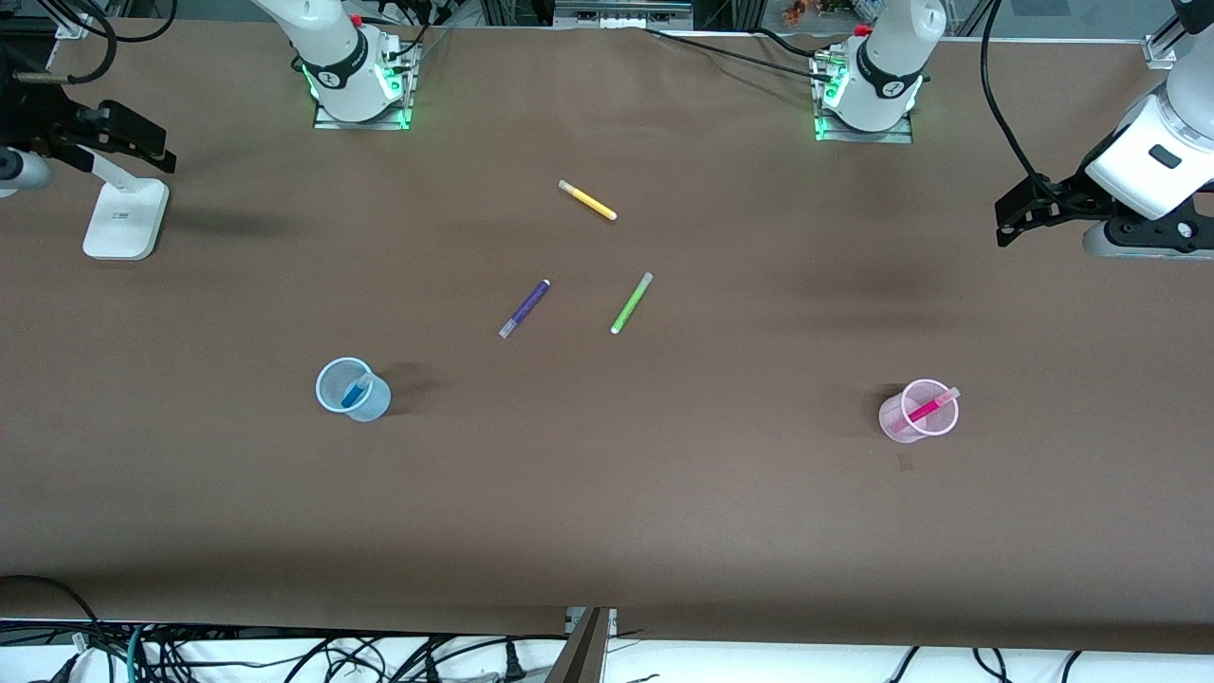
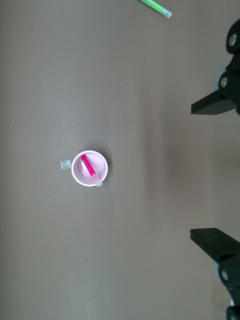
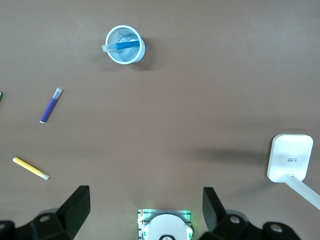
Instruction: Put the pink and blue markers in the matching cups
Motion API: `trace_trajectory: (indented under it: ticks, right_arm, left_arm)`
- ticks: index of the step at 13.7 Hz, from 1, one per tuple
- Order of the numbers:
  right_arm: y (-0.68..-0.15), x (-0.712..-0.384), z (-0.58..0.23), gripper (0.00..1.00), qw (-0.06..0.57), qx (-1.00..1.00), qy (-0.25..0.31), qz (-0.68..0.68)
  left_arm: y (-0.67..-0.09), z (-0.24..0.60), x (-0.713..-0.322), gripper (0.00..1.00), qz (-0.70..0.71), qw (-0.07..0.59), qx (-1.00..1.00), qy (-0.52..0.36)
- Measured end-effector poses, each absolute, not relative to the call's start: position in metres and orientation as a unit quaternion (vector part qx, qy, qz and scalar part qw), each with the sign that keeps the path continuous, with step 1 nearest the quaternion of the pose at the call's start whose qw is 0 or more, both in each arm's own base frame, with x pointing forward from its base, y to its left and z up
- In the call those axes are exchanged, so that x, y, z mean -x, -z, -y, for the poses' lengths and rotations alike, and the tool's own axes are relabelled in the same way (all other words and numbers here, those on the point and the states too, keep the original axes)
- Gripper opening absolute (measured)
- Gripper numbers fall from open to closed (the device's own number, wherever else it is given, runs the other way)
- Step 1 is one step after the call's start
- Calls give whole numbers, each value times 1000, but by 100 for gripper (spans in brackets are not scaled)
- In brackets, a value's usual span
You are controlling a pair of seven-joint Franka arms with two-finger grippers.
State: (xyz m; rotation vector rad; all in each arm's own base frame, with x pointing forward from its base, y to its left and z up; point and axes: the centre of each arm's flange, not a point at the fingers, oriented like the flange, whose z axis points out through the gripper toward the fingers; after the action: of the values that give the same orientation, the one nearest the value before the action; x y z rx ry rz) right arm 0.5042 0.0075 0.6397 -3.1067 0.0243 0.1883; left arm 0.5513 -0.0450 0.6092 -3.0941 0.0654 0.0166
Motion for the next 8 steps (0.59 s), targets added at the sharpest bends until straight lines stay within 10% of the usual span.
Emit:
trace_trajectory:
  ticks: [8]
  right_arm:
    - [-630,-507,-15,100,13,997,-72,-1]
  left_arm:
    - [-609,45,-551,100,-21,23,999,-7]
